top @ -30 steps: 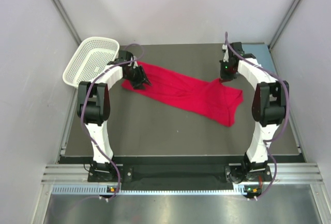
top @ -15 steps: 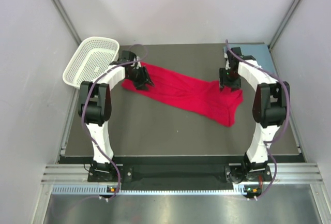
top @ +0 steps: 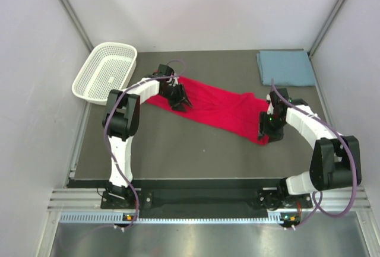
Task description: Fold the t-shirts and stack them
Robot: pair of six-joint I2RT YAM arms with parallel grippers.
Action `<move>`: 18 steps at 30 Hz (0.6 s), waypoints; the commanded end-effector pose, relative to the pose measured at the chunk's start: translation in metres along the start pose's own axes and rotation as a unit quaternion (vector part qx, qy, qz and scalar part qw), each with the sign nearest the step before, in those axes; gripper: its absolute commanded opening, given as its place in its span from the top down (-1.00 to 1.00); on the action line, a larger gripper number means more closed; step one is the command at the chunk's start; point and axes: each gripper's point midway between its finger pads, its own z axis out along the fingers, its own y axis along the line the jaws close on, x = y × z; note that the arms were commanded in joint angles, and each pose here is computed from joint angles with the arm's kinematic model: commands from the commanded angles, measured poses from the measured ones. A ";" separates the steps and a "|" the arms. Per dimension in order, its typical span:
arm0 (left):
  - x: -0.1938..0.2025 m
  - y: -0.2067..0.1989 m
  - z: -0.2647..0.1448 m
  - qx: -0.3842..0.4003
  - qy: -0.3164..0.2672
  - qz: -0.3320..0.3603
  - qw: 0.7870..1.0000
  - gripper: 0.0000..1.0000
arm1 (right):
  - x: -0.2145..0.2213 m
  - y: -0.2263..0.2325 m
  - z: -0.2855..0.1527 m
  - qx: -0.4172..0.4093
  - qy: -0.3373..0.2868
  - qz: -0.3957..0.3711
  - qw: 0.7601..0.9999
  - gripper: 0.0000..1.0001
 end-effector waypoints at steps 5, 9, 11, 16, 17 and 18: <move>-0.023 0.000 0.004 -0.010 -0.028 0.004 1.000 0.05 | -0.013 0.006 0.016 -0.025 -0.021 0.024 0.999 -0.02; -0.021 0.007 0.009 -0.025 -0.018 -0.002 1.000 0.08 | -0.015 0.005 0.022 -0.024 -0.019 0.020 0.999 -0.01; -0.021 0.012 0.011 -0.033 -0.016 -0.004 0.999 0.08 | -0.015 0.006 0.027 -0.025 -0.014 0.020 0.999 0.03; -0.017 0.020 0.014 -0.047 -0.010 -0.005 0.999 0.08 | -0.010 0.002 0.033 -0.015 0.002 0.029 0.999 0.37; -0.016 0.023 0.015 -0.051 -0.010 -0.004 0.999 0.08 | -0.007 0.000 0.033 -0.009 0.006 0.033 0.999 0.38; -0.016 0.024 0.015 -0.052 -0.009 -0.005 0.999 0.08 | -0.006 -0.002 0.032 -0.002 0.007 0.035 0.999 0.46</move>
